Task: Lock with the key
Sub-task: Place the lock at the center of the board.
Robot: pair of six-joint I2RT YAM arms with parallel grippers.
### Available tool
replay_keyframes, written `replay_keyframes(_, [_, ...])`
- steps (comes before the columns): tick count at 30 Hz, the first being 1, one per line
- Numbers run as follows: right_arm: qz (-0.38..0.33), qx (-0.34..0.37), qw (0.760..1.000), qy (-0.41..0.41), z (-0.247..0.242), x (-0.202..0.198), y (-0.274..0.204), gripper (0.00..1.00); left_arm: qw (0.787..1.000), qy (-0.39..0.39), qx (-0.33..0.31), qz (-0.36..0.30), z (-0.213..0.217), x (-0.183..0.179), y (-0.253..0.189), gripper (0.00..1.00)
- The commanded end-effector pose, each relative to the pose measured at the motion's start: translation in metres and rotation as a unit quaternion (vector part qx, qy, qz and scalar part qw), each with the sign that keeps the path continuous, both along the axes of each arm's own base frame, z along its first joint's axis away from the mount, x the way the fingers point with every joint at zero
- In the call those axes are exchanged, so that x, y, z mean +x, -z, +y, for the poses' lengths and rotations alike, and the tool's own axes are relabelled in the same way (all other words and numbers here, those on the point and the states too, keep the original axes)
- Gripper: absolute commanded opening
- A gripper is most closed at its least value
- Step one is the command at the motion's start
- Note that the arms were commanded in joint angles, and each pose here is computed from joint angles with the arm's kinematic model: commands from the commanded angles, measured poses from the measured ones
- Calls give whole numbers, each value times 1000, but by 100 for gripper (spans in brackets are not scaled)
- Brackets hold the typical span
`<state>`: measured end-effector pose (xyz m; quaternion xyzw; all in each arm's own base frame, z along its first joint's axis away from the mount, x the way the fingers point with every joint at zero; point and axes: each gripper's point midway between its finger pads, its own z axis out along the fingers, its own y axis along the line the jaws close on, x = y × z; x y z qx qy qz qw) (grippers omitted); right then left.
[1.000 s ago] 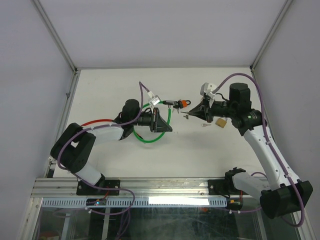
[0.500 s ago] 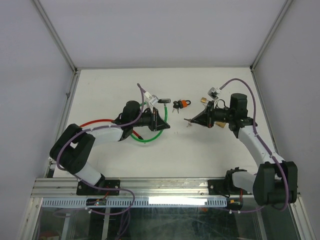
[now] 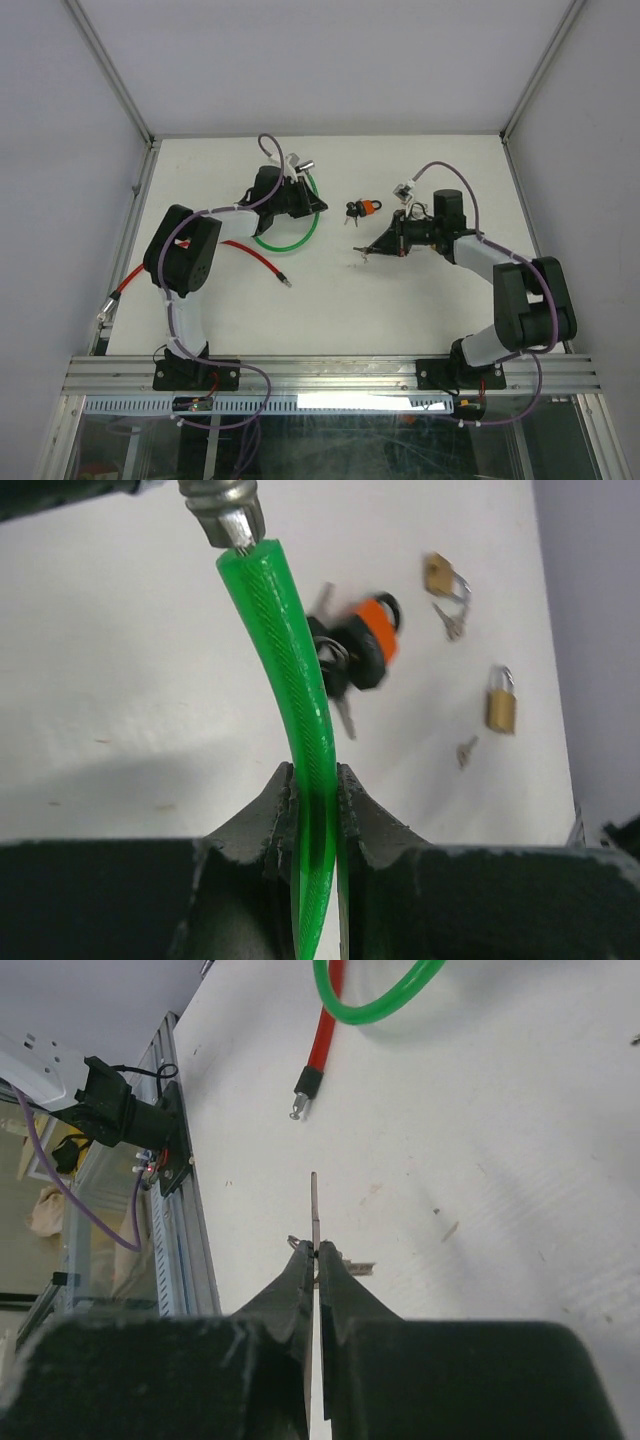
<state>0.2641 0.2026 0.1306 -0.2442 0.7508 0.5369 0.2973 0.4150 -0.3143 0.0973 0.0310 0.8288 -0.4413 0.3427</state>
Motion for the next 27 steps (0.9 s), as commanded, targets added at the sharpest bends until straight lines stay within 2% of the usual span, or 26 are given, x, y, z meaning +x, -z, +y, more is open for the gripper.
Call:
replay_keyframes(1, [-14, -7, 999, -35, 32, 16, -11, 0, 996, -93, -8, -3, 25, 51, -13, 0])
replay_keyframes(8, [18, -32, 998, -42, 74, 56, 3, 0, 984, -177, -32, 11, 74, 97, -10, 1])
replay_keyframes(13, [14, -46, 998, -46, 101, 79, 9, 0, 978, -204, -29, 9, 84, 112, -6, 4])
replay_keyframes(17, [10, -54, 998, -36, 110, 93, 13, 0, 975, -223, -14, -4, 92, 117, -9, 13])
replay_keyframes(20, [12, -63, 998, -28, 113, 102, 22, 1, 969, -248, -1, -21, 103, 115, -18, 26])
replay_keyframes(27, [4, -94, 995, -30, 120, 113, 39, 2, 956, -268, 35, -113, 131, 90, -69, 49])
